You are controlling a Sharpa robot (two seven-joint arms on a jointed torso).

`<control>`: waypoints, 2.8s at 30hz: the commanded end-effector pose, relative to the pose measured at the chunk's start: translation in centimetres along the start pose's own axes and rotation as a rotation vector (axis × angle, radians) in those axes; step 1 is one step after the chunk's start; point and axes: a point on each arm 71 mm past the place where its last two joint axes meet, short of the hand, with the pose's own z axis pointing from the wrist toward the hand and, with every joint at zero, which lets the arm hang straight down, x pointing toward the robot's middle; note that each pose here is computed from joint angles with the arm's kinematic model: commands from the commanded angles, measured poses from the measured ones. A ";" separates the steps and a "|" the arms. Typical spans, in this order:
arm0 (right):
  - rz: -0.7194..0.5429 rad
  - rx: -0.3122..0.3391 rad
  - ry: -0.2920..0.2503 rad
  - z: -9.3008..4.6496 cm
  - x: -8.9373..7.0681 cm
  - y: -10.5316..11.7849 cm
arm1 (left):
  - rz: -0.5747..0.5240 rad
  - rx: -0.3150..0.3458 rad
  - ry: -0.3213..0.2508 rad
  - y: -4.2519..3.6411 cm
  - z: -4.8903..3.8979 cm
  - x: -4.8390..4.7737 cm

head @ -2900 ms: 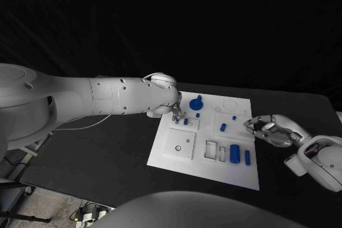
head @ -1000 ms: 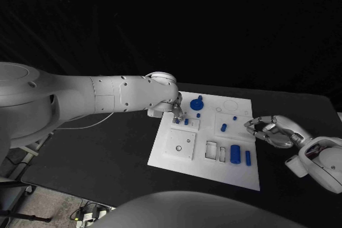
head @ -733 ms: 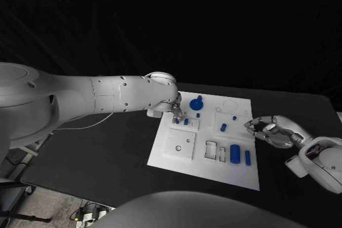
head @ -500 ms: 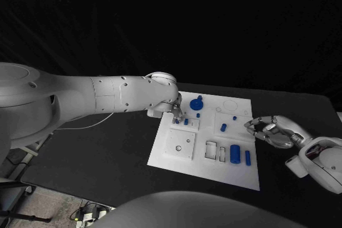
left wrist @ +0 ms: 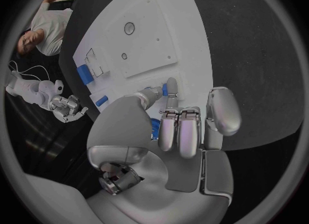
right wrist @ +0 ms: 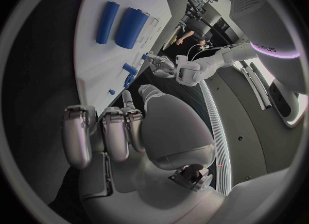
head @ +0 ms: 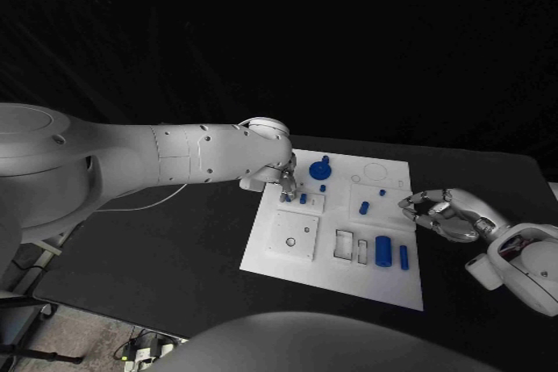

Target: Assemble the parts on the task board

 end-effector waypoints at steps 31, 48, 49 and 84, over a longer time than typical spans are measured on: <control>-0.001 -0.001 0.006 -0.2 0.0 -0.2 | 0.117 -0.043 0.064 1.53 0.33 0.68; -0.002 -0.004 0.001 -0.2 -0.1 -0.2 | 0.042 0.026 0.041 2.66 -2.95 -2.38; -0.002 -0.004 -0.001 -0.2 -0.1 -0.2 | 0.033 0.036 0.023 2.59 -3.26 -2.63; -0.003 -0.108 -0.059 -1.7 -0.5 1.8 | 0.393 0.704 -0.850 -4.15 -5.93 -4.37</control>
